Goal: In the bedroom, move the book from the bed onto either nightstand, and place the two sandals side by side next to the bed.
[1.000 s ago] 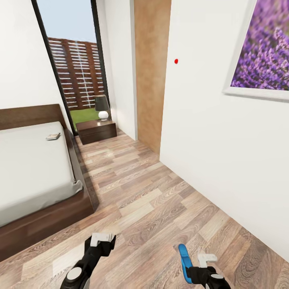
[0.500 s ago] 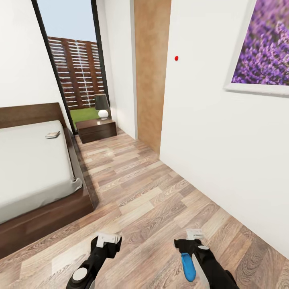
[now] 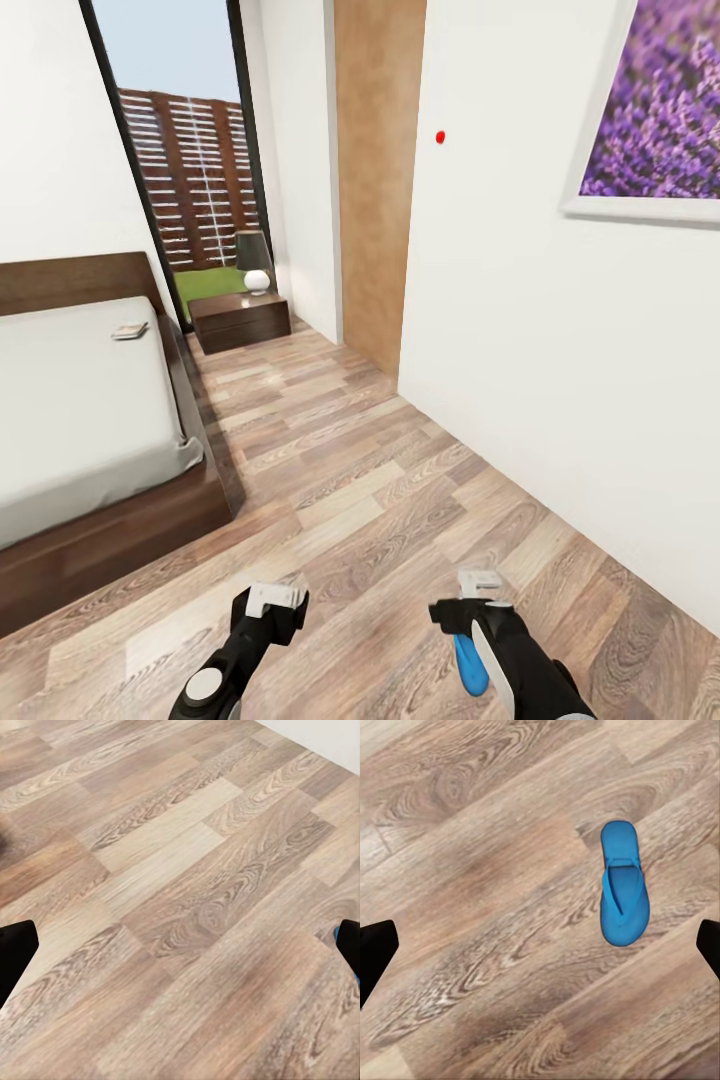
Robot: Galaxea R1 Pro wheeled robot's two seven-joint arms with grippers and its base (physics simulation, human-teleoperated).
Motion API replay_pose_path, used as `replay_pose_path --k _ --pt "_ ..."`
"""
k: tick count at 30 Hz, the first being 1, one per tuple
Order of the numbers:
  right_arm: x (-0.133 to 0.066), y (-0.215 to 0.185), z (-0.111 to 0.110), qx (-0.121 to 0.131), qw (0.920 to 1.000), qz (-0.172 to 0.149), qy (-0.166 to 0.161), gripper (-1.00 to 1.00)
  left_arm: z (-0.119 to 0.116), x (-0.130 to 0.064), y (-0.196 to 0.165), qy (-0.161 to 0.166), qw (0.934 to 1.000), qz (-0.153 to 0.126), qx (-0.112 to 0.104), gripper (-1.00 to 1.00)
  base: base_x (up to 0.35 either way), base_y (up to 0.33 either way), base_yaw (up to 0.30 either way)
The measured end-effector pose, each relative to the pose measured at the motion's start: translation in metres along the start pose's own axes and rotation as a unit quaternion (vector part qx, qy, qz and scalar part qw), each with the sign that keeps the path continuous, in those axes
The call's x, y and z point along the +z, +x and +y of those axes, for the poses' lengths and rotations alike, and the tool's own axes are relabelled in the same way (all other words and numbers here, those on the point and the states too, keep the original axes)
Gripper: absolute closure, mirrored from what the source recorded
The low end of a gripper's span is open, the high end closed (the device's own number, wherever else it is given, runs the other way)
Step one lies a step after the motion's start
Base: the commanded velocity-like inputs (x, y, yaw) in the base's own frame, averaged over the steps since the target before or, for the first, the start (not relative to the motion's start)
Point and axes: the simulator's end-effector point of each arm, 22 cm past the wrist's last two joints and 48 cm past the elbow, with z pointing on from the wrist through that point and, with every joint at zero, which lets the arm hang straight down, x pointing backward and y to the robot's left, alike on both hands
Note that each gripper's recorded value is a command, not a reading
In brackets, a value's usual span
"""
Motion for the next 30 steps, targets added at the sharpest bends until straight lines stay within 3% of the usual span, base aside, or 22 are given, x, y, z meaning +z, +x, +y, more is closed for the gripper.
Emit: replay_pose_path --k 9,25,30 --pt "0.015 0.013 -0.002 -0.002 1.0000 0.002 0.001 -1.00 0.006 0.007 0.012 -0.005 1.0000 -0.007 -0.002 -1.00 0.000 0.000 0.000" --pt "0.031 0.028 -0.003 -0.002 1.0000 0.003 0.002 -1.00 0.004 -0.005 -0.064 -0.004 0.9941 -0.108 -0.005 -1.00 0.000 0.000 0.000" --pt "0.039 0.035 -0.004 -0.002 1.0000 0.003 0.002 -1.00 0.004 -0.004 -0.062 -0.005 0.9932 -0.117 -0.003 -1.00 0.000 0.000 0.000"
